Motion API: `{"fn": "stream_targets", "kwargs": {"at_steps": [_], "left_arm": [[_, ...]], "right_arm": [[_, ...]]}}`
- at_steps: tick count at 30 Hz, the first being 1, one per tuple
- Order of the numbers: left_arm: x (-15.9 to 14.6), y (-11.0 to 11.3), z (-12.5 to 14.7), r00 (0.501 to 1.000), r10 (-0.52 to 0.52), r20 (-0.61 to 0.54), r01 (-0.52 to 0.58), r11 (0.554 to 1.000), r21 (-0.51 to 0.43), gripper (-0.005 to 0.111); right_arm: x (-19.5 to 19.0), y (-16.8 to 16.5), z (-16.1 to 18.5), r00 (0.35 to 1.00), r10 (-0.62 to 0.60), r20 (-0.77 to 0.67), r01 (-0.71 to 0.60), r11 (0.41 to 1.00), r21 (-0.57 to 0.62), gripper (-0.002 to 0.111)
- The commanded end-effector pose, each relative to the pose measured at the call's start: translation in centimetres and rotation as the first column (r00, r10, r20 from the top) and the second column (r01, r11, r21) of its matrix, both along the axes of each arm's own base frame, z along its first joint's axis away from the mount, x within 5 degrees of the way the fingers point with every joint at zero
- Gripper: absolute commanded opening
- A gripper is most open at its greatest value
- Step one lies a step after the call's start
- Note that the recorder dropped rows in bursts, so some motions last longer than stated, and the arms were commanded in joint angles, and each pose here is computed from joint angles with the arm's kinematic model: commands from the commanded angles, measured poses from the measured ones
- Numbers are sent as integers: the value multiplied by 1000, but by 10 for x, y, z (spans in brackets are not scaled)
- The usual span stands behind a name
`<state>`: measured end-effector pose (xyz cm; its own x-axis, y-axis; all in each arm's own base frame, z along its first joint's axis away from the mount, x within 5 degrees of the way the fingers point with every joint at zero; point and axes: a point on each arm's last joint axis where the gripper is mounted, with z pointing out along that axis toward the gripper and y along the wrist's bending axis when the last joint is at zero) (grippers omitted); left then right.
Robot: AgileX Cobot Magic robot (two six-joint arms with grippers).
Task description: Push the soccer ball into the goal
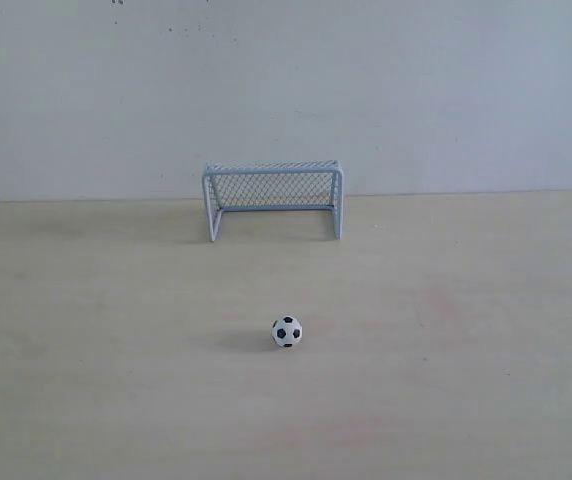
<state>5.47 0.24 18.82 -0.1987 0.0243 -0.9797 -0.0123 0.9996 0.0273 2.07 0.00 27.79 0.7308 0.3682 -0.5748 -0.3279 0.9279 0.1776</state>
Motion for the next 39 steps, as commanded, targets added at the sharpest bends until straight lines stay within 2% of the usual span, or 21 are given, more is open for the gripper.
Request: {"fn": "stream_targets", "kwargs": {"at_steps": [1,3,6,10,14,19,21,23,25,29,33,36,37,39], "left_arm": [[0,0,-1,1000,2,-3,-2,1000,7,4],[0,0,-1,1000,2,-3,-2,1000,7,4],[0,0,-1,1000,2,-3,-2,1000,7,4],[0,0,-1,1000,2,-3,-2,1000,7,4],[0,0,-1,1000,2,-3,-2,1000,7,4],[0,0,-1,1000,2,-3,-2,1000,7,4],[0,0,-1,1000,2,-3,-2,1000,7,4],[0,0,-1,1000,2,-3,-2,1000,7,4],[0,0,-1,1000,2,-3,-2,1000,7,4],[0,0,-1,1000,2,-3,-2,1000,7,4],[0,0,-1,1000,2,-3,-2,1000,7,4],[0,0,-1,1000,2,-3,-2,1000,7,4],[0,0,-1,1000,2,-3,-2,1000,7,4],[0,0,-1,1000,2,-3,-2,1000,7,4]], "right_arm": [[0,4,25,993,34,-113,-38,999,-35,0],[3,6,41,969,-3,-247,-24,994,-104,0],[17,7,60,896,-5,-444,-46,993,-105,0],[43,9,74,764,-35,-644,-57,991,-122,0],[76,13,77,583,-52,-811,-79,990,-120,0],[113,21,72,331,-66,-941,-135,984,-117,0],[124,24,72,254,-92,-963,-171,975,-139,0],[132,27,73,203,-124,-971,-211,963,-167,0],[139,31,78,167,-107,-980,-244,959,-146,0],[143,36,99,145,-62,-987,-277,956,-101,0],[135,46,126,254,-112,-961,-442,870,-218,0],[126,55,139,270,-59,-961,-547,812,-203,0],[124,57,145,292,-41,-955,-568,796,-208,0],[122,60,155,316,1,-949,-579,792,-193,0]]}}
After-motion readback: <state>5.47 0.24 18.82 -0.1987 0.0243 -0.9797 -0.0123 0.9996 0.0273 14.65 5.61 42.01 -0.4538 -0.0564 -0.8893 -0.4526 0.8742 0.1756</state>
